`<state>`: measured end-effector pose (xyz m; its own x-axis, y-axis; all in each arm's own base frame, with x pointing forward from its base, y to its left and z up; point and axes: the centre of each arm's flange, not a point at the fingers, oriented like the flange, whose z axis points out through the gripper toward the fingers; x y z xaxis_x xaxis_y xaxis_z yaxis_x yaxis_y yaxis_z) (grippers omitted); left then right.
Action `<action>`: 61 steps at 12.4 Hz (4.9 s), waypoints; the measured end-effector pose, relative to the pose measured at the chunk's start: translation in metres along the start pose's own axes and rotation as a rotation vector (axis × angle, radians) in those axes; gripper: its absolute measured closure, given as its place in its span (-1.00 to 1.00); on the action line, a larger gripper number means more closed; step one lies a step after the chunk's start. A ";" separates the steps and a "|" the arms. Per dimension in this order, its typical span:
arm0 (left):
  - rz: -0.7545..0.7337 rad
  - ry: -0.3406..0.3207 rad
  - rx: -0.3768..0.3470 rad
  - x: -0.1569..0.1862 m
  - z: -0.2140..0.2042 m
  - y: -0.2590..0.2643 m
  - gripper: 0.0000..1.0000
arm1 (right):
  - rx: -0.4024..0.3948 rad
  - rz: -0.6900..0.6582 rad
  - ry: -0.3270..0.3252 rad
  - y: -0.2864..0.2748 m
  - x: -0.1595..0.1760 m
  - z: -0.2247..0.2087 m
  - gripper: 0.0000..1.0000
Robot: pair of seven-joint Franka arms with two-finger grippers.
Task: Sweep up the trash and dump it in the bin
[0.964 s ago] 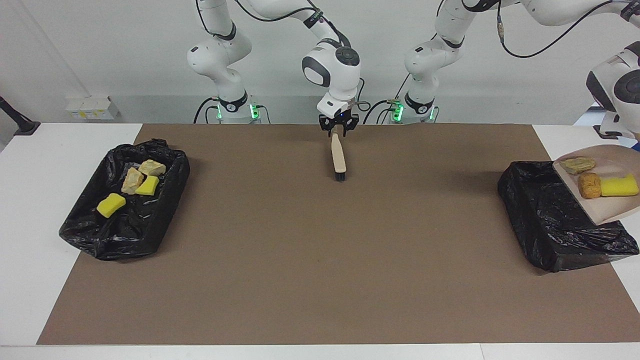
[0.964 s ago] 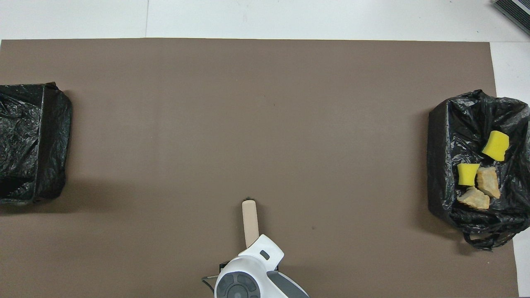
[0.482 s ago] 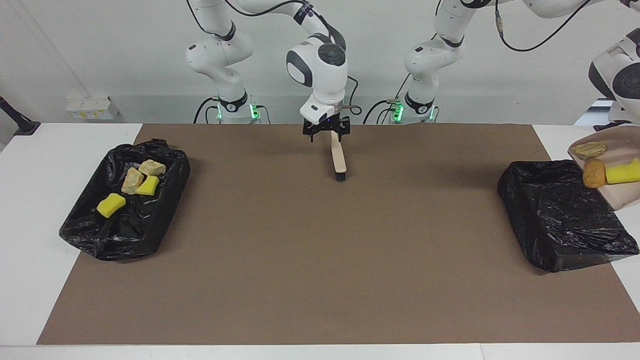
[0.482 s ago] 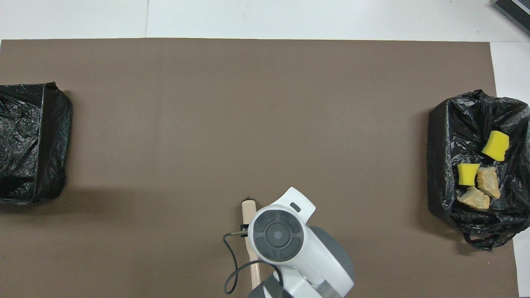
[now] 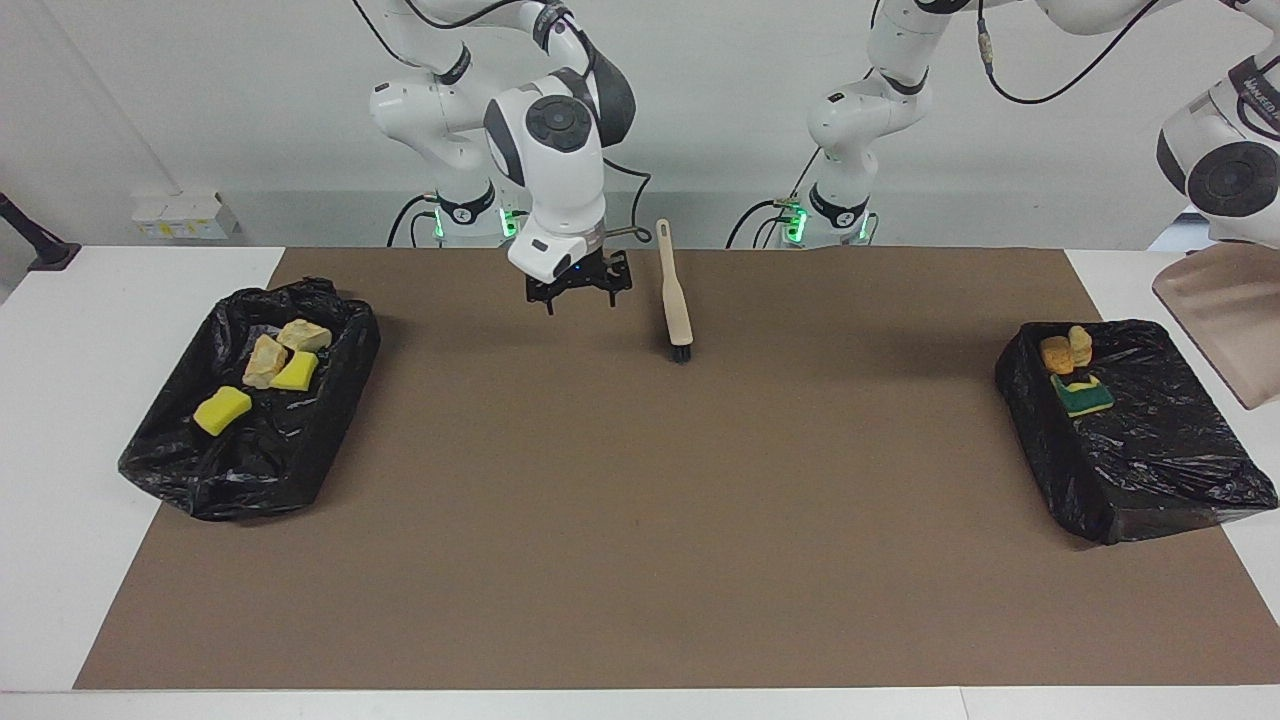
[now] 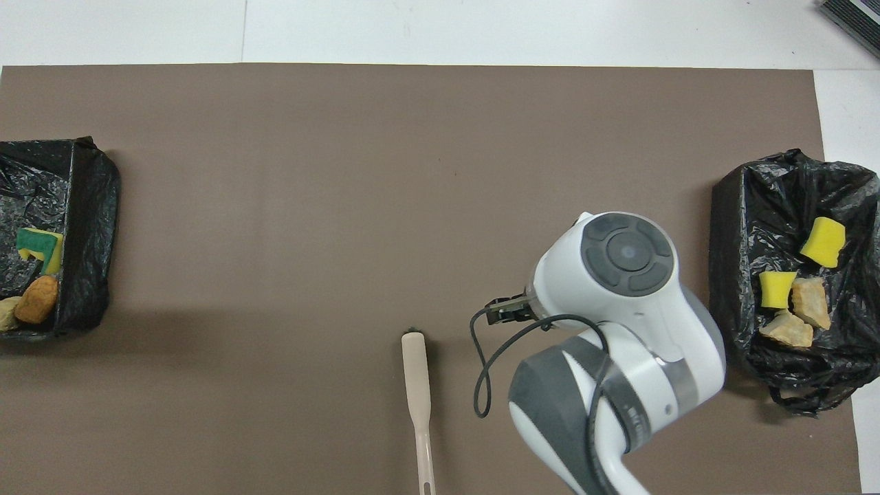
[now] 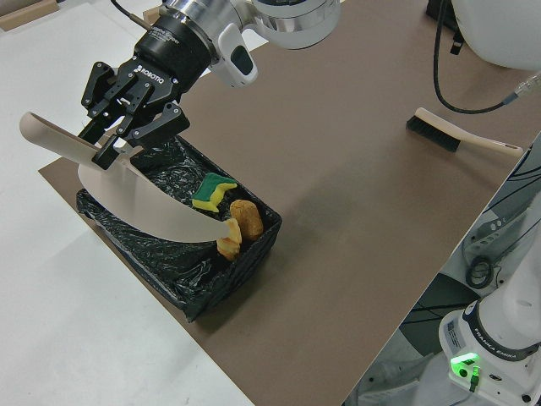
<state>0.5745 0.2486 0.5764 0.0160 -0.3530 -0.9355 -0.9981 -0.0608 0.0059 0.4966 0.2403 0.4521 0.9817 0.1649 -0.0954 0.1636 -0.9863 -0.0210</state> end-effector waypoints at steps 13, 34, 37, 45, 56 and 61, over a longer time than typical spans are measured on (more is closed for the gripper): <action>-0.027 0.443 -0.064 0.213 -0.238 0.004 0.37 | 0.028 0.118 0.097 0.242 0.026 -0.075 -1.00; -1.013 0.869 -0.899 0.427 -0.517 0.022 0.37 | 0.005 0.254 0.083 0.267 -0.034 -0.195 -1.00; -1.019 0.868 -0.907 0.427 -0.520 0.023 0.35 | -0.005 0.256 0.140 0.268 -0.026 -0.195 -1.00; -1.168 0.887 -0.930 0.353 -0.485 -0.003 -1.00 | -0.004 0.255 0.121 0.257 -0.017 -0.184 -1.00; -1.162 0.988 -0.841 0.215 -0.287 0.018 -1.00 | 0.010 0.295 0.117 0.250 -0.016 -0.183 -1.00; -1.111 1.032 -0.802 0.126 -0.264 0.045 -1.00 | 0.011 0.295 0.115 0.250 -0.016 -0.182 -1.00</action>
<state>0.5474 -0.0449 0.5522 0.9773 -0.2113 -0.0174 -0.2108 -0.9772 0.0244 0.5391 -0.0099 0.6299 0.9914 -0.1303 0.0138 -0.1300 -0.9913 -0.0194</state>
